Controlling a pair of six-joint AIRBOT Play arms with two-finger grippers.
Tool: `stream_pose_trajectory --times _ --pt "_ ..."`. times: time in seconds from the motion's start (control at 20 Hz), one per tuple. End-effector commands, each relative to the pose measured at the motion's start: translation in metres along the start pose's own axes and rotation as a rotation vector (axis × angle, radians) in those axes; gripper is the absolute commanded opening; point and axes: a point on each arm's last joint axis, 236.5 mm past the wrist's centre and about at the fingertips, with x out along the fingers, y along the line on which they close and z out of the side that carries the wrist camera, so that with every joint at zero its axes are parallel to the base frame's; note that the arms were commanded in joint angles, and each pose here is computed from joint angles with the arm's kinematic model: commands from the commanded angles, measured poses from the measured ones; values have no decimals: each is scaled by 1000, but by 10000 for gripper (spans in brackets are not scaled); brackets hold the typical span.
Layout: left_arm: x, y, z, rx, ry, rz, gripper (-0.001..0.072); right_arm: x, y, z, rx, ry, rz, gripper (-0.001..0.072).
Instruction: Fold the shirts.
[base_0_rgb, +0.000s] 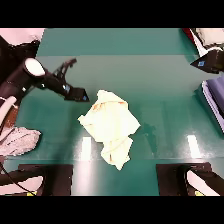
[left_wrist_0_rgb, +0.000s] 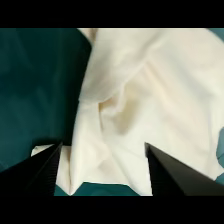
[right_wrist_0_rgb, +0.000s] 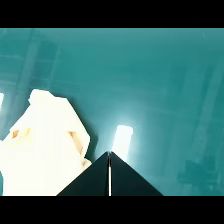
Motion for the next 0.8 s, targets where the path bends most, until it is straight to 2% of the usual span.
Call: stream_pose_trajectory --times 0.0,0.3,0.4,0.45,0.6,0.7,0.75 --pt "41 35 -32 -108 21 21 609 9 -4 -8 21 15 3 14" --pt "68 27 -52 -99 120 -40 595 11 -6 -9 25 16 2 15" --pt "70 21 -53 -80 123 -51 181 11 -5 -9 25 18 3 15" --pt "70 18 -54 -57 129 -59 31 11 -6 -10 25 20 3 15" --pt "47 6 -43 -9 129 -77 23 12 -3 -19 23 59 10 15" --pt "0 -11 -4 73 12 -67 23 23 1 -39 24 129 27 21" --pt "-29 -23 17 129 -64 -50 23 32 4 -58 26 190 41 147"
